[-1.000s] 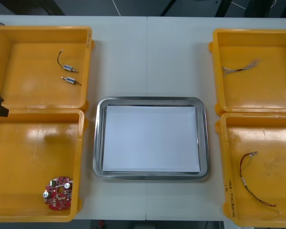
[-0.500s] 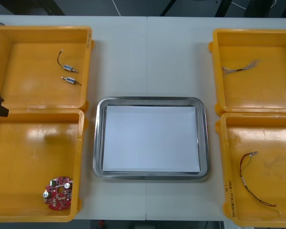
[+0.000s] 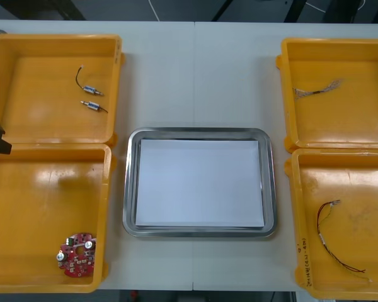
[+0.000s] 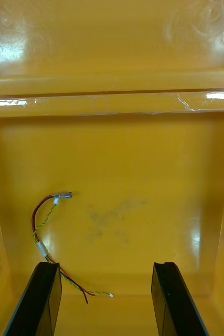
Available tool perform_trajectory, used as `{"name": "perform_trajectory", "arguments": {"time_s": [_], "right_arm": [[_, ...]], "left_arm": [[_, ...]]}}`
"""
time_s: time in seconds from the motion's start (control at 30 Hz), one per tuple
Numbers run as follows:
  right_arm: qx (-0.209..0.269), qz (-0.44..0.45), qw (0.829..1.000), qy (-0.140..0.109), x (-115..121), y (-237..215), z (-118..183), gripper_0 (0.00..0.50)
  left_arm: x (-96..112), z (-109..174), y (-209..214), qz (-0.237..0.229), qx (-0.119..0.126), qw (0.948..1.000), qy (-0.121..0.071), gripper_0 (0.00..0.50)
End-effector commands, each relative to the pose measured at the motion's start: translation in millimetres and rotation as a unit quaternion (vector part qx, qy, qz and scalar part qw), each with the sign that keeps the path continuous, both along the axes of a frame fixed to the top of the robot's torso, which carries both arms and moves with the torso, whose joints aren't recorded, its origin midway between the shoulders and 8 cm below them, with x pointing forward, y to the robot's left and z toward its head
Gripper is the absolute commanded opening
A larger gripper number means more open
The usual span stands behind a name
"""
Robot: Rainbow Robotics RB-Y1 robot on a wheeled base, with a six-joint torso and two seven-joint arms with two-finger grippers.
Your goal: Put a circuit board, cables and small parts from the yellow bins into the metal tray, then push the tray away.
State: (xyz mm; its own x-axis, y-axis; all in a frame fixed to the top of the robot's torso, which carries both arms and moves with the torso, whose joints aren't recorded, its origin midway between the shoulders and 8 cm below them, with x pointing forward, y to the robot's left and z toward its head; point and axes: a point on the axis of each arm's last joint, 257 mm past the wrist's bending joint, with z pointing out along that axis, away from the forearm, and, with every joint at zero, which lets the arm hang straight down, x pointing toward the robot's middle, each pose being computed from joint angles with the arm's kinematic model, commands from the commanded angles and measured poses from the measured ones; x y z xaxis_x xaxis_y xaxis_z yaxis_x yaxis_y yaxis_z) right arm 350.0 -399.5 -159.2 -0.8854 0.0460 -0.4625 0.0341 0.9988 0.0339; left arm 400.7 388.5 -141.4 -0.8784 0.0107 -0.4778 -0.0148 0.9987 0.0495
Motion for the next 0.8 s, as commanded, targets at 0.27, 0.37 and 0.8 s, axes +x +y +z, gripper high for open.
{"name": "perform_trajectory", "arguments": {"time_s": [0.27,0.37,0.8], "right_arm": [[-0.022,-0.011,1.0,-0.017,-0.8,-14.4,18.2,0.5],[-0.022,-0.011,1.0,-0.017,-0.8,-14.4,18.2,0.5],[-0.022,-0.011,1.0,-0.017,-0.8,-14.4,18.2,0.5]], "left_arm": [[-3.1,5.7,3.6,0.037,-0.016,0.9991,-0.013,0.5],[-3.1,5.7,3.6,0.037,-0.016,0.9991,-0.013,0.5],[-3.1,5.7,3.6,0.037,-0.016,0.9991,-0.013,0.5]]}}
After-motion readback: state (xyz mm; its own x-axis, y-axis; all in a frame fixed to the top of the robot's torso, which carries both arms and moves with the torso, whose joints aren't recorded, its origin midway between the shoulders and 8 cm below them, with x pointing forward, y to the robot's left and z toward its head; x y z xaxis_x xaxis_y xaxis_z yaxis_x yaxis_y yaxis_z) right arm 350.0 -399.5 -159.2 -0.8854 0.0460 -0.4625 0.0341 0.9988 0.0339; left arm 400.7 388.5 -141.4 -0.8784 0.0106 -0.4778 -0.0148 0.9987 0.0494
